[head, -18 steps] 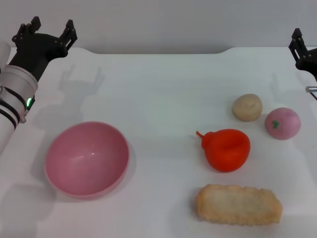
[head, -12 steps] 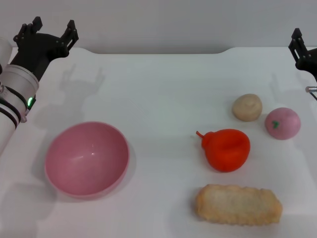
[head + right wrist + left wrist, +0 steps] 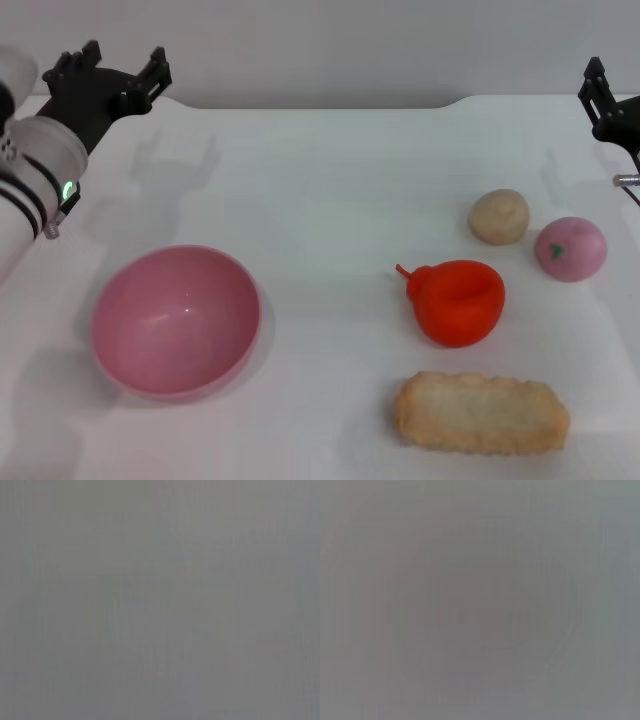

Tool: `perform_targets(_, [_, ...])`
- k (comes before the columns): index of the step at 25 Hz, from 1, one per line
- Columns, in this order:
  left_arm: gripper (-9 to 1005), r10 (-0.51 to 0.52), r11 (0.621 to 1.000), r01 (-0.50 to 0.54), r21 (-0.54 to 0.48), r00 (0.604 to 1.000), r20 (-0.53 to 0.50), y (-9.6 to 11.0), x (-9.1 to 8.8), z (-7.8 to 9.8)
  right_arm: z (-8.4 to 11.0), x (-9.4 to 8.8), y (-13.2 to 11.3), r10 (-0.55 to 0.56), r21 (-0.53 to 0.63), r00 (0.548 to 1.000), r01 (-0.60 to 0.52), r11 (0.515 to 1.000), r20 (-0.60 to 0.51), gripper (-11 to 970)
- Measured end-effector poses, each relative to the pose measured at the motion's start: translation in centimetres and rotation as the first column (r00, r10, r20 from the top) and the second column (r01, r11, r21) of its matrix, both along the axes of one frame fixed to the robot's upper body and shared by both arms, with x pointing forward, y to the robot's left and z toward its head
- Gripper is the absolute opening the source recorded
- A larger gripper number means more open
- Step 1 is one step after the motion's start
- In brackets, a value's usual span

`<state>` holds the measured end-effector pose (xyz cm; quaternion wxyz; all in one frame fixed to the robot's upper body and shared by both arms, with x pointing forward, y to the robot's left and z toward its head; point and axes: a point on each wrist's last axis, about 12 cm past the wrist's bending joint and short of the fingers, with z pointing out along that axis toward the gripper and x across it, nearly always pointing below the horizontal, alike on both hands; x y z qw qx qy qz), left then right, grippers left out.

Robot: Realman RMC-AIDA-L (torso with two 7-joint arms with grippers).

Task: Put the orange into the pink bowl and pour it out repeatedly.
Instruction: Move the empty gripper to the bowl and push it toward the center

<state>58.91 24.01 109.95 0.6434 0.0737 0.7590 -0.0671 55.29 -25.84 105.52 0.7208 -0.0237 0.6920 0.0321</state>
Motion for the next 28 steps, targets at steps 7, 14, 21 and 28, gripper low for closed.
perform_targets(7, [798,-0.040,0.994,0.063,0.087,0.969,-0.245,-0.1,-0.8,4.4,-0.1,0.2,0.2,0.009,0.005,1.000,-0.009,1.000,-0.027,676])
perform_targets(14, [796,-0.053,0.985,0.112,0.134,0.922,-0.382,-0.1,-1.6,7.9,0.0,0.4,0.3,0.014,0.005,0.999,-0.014,1.000,-0.031,676])
perform_targets(21, [795,-0.047,0.973,0.150,0.177,0.874,-0.483,0.7,-3.7,9.0,0.0,0.5,0.4,0.019,0.004,0.999,-0.019,1.000,-0.038,676])
perform_targets(28, [783,-0.025,0.965,0.184,0.186,0.772,-0.636,1.2,-5.5,7.9,0.0,0.5,0.4,0.020,0.004,0.999,-0.020,1.000,-0.040,676])
